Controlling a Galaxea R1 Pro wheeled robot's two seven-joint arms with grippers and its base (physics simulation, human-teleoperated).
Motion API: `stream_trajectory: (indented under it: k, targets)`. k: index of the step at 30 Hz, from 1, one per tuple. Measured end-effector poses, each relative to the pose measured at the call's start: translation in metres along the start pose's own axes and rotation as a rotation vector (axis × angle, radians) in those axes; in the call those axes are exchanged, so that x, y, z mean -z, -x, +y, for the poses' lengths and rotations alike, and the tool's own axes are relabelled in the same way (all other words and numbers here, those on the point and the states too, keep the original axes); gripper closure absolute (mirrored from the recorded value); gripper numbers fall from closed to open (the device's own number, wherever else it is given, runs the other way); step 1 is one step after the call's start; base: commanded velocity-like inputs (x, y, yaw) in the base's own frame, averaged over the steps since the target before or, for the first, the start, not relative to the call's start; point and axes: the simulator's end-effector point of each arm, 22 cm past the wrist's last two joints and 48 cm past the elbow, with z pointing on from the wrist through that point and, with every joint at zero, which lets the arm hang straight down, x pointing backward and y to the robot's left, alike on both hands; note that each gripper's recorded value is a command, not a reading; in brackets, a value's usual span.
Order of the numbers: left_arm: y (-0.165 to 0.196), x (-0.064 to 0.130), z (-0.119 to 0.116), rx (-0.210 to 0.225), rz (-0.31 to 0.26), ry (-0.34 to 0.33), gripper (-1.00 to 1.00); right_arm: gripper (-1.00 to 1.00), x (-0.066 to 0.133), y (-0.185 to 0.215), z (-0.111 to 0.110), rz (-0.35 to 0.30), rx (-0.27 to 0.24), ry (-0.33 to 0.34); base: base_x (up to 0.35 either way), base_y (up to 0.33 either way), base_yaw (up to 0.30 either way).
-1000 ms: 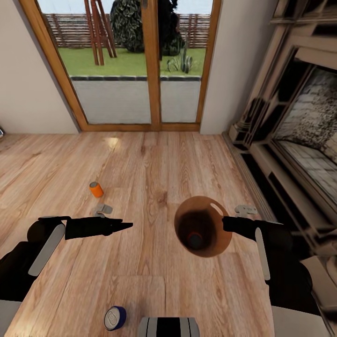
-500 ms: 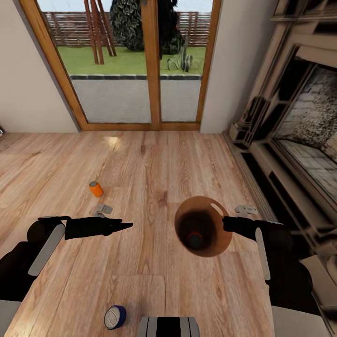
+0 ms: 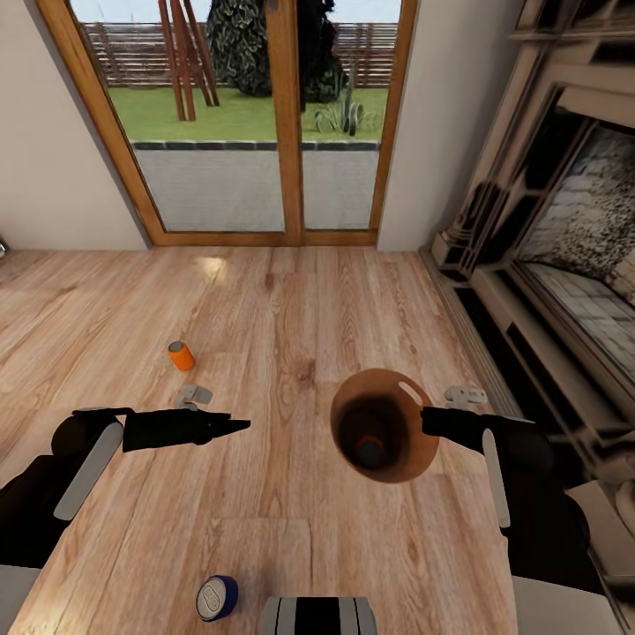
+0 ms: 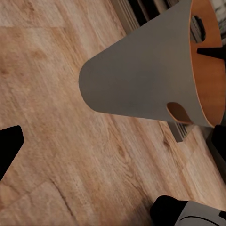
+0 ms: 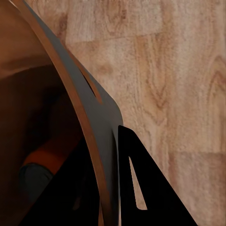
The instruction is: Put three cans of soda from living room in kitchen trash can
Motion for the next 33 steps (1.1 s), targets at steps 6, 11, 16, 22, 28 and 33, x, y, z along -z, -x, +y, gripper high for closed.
stream_trajectory:
  k: [6,11,16,22,28,33]
  targets:
    - [-0.0007,-0.0009,0.0005,0.004,0.001,0.000,-1.00,1.00,0.0012,0.0014,-0.0054,-0.005,-0.012,-0.008,0.000,0.000,0.000]
    - [-0.0024,-0.0013,0.0024,0.010,0.004,0.002,-1.00,1.00,0.0014,0.0000,-0.0071,0.000,-0.019,-0.009,0.000,0.000,0.000]
    - [-0.0025,-0.0013,0.0027,0.011,0.004,0.002,-1.00,1.00,0.0015,-0.0004,-0.0082,0.002,-0.018,-0.013,0.000,0.000,0.000]
    - [-0.0026,-0.0014,0.0027,0.011,0.004,0.002,-1.00,1.00,0.0014,0.0002,-0.0066,-0.002,-0.019,-0.008,0.000,0.000,0.000]
    - [-0.0025,-0.0013,0.0028,0.011,0.003,0.002,-1.00,1.00,0.0010,-0.0007,-0.0049,0.001,-0.020,-0.004,0.000,0.000,0.003]
    - [-0.0027,-0.0015,0.0026,0.011,0.004,0.002,-1.00,1.00,0.0011,-0.0006,-0.0065,0.000,-0.014,-0.010,0.000,0.000,0.137]
